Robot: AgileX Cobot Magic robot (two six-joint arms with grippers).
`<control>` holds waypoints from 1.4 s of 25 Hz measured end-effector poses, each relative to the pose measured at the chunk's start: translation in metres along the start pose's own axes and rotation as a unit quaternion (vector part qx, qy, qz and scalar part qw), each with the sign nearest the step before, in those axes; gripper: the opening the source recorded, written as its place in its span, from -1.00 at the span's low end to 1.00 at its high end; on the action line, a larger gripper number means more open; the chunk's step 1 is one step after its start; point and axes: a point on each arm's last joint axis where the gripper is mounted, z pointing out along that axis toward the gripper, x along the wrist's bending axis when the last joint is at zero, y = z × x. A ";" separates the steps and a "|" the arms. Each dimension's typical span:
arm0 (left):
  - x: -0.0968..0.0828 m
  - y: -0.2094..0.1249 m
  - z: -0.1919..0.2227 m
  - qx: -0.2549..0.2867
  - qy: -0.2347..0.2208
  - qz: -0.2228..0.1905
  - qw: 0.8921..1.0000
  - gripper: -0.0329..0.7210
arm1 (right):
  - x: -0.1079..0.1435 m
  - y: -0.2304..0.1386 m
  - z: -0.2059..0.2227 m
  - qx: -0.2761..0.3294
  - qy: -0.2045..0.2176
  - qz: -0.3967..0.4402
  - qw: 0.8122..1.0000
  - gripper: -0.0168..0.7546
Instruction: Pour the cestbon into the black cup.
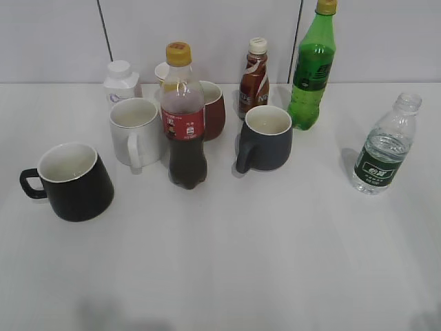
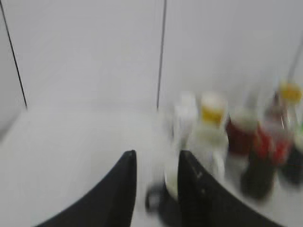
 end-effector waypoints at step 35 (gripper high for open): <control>0.018 -0.170 0.204 0.160 -0.026 0.057 0.985 0.13 | 0.000 0.000 0.000 0.000 0.000 0.000 1.000 0.47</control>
